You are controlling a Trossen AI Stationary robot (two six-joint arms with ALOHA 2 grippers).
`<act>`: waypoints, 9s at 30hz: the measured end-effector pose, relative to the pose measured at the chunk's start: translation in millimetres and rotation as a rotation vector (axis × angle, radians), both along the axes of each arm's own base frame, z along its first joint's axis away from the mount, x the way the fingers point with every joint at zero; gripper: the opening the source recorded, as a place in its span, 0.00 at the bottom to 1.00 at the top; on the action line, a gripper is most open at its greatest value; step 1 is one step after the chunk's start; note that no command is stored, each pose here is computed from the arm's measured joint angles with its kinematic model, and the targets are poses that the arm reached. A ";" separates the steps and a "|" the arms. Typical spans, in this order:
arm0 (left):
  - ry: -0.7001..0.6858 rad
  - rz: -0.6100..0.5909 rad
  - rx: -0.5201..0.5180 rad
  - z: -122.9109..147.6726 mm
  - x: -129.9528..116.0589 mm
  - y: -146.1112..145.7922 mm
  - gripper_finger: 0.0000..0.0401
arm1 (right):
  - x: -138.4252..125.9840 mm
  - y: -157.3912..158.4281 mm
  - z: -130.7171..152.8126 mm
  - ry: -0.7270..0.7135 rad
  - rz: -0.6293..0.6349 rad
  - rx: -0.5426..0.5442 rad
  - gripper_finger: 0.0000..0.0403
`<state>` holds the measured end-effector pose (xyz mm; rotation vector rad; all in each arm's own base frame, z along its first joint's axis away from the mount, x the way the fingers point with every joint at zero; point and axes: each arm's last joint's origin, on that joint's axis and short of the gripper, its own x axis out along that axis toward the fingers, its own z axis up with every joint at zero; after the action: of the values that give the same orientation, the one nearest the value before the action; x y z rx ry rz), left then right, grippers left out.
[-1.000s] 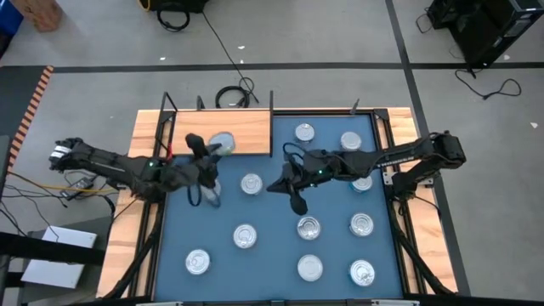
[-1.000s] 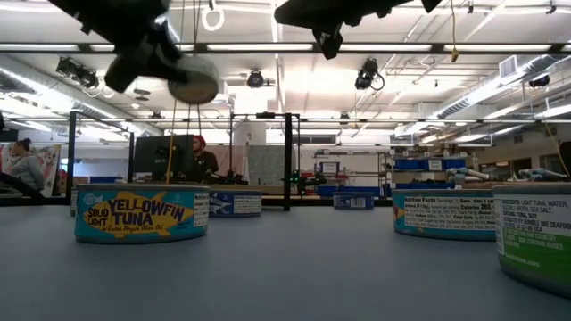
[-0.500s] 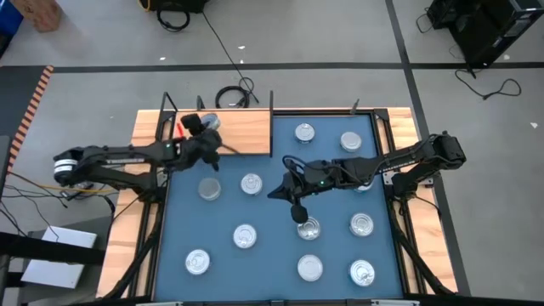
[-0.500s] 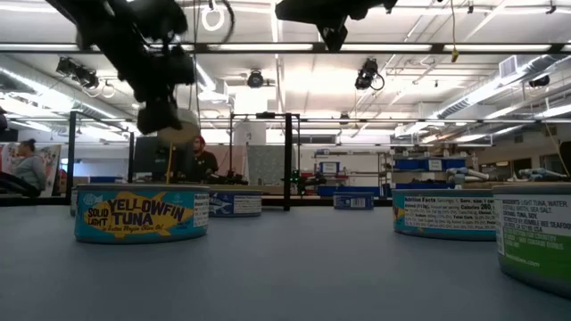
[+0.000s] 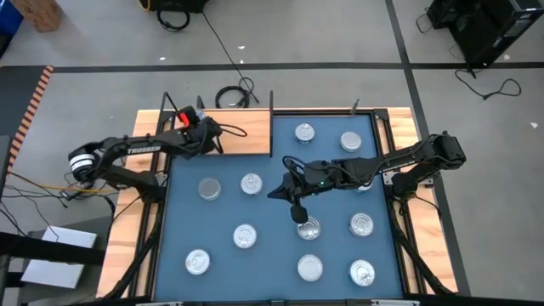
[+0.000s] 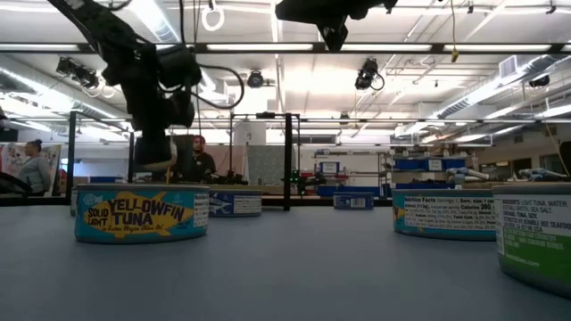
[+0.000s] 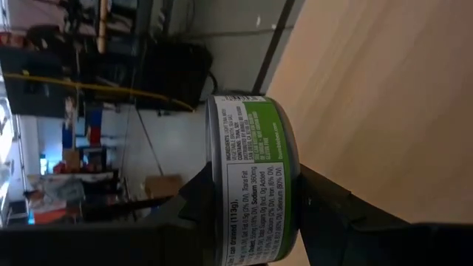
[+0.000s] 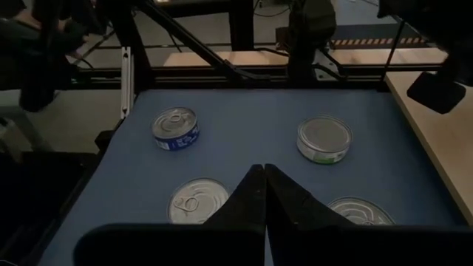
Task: Stack canned seafood by type on shelf
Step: Put the green tuna can on the shelf, then put the yellow-blue tuna can on the shelf
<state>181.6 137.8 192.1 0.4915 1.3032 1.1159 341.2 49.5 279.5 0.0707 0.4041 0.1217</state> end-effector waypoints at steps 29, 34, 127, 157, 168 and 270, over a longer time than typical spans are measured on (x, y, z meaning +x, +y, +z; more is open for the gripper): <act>-0.016 0.009 -0.179 -22.4 -3.8 15.2 0.59 | -0.9 6.1 -0.4 0.003 0.019 0.000 0.01; -0.030 0.004 -0.157 -20.9 -2.2 17.1 0.57 | -1.1 6.1 -0.8 0.007 0.019 -0.001 0.01; -0.416 -0.034 -0.419 8.8 -0.3 22.8 0.00 | -5.6 23.1 -2.1 0.001 -0.085 -0.182 0.01; -0.369 0.120 -0.286 -8.7 6.7 32.3 0.00 | -5.8 23.7 -2.2 0.002 -0.082 -0.184 0.01; -0.534 -0.083 -0.237 21.5 18.8 -15.4 0.00 | -14.6 39.8 -11.7 0.098 0.005 -0.258 0.03; -0.808 -0.995 -0.330 -3.4 10.4 -184.3 0.01 | -114.9 141.2 -101.5 1.212 -0.062 -0.015 0.01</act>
<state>192.0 -46.5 188.6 0.3096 0.3810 0.1771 226.3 190.7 178.0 0.1394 1.6110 -0.0003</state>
